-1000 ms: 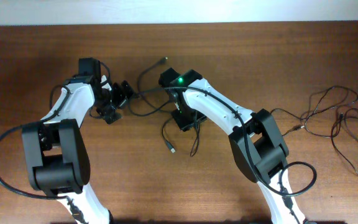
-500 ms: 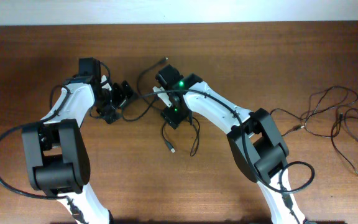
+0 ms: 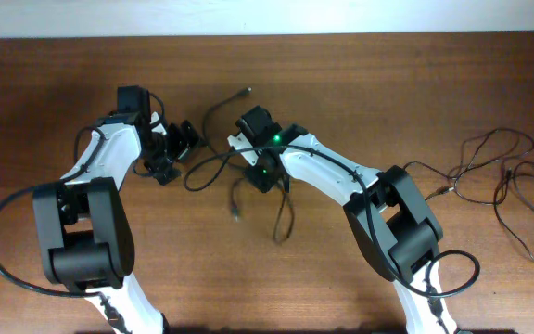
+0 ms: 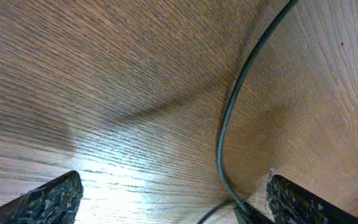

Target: Untangle cables

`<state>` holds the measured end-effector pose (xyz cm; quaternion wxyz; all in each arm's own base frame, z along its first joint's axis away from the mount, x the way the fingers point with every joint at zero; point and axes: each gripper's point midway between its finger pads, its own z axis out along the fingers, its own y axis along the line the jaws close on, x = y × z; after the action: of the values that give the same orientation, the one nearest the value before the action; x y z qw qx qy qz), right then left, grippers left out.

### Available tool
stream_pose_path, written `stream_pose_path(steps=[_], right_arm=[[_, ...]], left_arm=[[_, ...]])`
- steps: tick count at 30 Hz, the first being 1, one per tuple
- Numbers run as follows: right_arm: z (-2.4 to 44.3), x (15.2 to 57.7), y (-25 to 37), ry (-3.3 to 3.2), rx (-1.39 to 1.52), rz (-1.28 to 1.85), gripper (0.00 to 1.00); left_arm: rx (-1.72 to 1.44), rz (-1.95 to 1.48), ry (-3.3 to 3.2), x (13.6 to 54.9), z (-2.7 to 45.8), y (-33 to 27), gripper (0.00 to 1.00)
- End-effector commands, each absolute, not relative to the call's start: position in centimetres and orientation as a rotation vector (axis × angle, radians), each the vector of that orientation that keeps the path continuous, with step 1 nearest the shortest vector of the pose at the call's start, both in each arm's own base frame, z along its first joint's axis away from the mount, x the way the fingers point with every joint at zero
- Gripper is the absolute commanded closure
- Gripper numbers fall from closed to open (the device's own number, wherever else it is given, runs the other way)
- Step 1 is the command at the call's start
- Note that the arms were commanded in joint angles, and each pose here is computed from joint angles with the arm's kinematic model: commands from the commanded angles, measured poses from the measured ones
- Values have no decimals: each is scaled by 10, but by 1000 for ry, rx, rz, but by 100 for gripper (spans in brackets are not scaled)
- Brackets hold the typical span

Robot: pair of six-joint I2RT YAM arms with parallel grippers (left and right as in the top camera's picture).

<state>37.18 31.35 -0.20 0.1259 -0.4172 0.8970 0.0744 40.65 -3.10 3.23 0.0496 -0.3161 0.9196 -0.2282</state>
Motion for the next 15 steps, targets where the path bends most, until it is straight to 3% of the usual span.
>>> stream_pose_path(steps=[1, 12, 15], right_arm=[[-57, 329, 296, 2791, -1294, 262, 96], [-54, 313, 302, 2838, -1306, 381, 96], [-28, 306, 295, 2908, -1310, 363, 96]], left_arm=[[-991, -700, 2808, 404, 27, -30, 4], [-991, -700, 2807, 404, 27, -30, 5], [-991, -700, 2807, 404, 27, -30, 5]])
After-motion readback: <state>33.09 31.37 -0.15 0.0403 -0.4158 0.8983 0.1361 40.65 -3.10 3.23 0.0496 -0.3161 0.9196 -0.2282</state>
